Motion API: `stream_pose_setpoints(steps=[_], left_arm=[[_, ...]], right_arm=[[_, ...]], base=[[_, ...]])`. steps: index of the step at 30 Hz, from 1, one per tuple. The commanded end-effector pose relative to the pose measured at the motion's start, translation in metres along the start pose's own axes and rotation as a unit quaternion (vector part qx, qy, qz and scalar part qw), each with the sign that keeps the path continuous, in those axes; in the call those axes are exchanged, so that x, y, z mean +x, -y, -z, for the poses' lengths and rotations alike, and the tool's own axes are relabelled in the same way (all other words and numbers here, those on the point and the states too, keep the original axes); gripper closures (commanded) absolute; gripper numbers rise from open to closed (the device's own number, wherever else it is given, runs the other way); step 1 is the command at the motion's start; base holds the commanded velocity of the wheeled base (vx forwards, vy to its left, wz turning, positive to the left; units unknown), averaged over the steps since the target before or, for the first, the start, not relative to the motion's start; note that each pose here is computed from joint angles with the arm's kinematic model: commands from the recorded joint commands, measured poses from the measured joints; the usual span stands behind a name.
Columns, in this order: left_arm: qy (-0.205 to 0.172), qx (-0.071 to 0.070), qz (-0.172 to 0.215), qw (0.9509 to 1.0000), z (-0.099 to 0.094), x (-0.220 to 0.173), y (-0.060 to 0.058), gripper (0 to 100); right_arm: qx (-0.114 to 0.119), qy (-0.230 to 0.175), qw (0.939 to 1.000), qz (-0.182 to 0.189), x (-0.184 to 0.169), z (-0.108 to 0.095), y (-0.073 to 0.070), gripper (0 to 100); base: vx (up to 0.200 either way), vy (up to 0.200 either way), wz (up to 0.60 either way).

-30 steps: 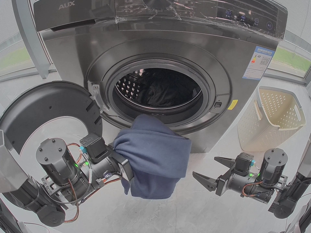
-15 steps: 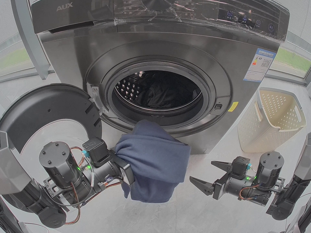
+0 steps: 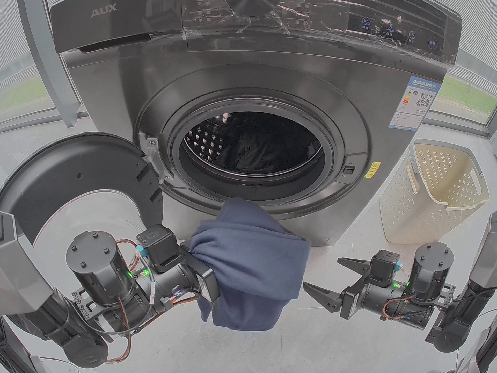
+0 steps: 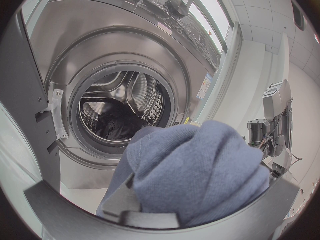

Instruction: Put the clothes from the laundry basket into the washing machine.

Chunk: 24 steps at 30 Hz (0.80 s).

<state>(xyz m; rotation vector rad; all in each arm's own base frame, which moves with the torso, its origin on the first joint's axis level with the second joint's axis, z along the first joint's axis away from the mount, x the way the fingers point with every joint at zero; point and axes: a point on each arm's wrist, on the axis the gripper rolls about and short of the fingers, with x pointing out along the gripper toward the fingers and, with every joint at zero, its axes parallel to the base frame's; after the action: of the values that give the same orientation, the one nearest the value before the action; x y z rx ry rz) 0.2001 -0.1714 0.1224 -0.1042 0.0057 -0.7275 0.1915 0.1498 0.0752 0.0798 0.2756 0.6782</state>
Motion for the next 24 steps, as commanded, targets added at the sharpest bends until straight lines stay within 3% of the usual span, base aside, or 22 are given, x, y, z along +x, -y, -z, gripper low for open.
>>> stream_pose_setpoints(steps=[1, 6, 21, 24], left_arm=[[-0.002, 0.0, 0.002, 1.0, 0.001, 0.0001, 0.0009, 100], [-0.003, 0.0, 0.005, 1.0, 0.0017, 0.0008, 0.0024, 100], [-0.013, -0.001, 0.012, 0.9998, 0.0067, 0.0019, 0.0064, 100], [-0.013, -0.001, 0.017, 0.9998, 0.0072, 0.0021, 0.0088, 100]], right_arm=[[0.0, 0.0, 1.0, 0.0, 0.0002, 0.0002, 0.0001, 0], [-0.001, -0.002, 1.0, -0.003, 0.0, 0.0008, -0.0016, 0], [-0.002, 0.0, 1.0, -0.009, -0.0005, 0.0003, -0.0048, 0], [-0.002, -0.001, 1.0, -0.009, -0.0008, 0.0006, -0.0047, 0]], base=[[0.0, 0.0, 0.0], [0.0, 0.0, 0.0], [0.2, 0.0, 0.0], [0.0, 0.0, 0.0]])
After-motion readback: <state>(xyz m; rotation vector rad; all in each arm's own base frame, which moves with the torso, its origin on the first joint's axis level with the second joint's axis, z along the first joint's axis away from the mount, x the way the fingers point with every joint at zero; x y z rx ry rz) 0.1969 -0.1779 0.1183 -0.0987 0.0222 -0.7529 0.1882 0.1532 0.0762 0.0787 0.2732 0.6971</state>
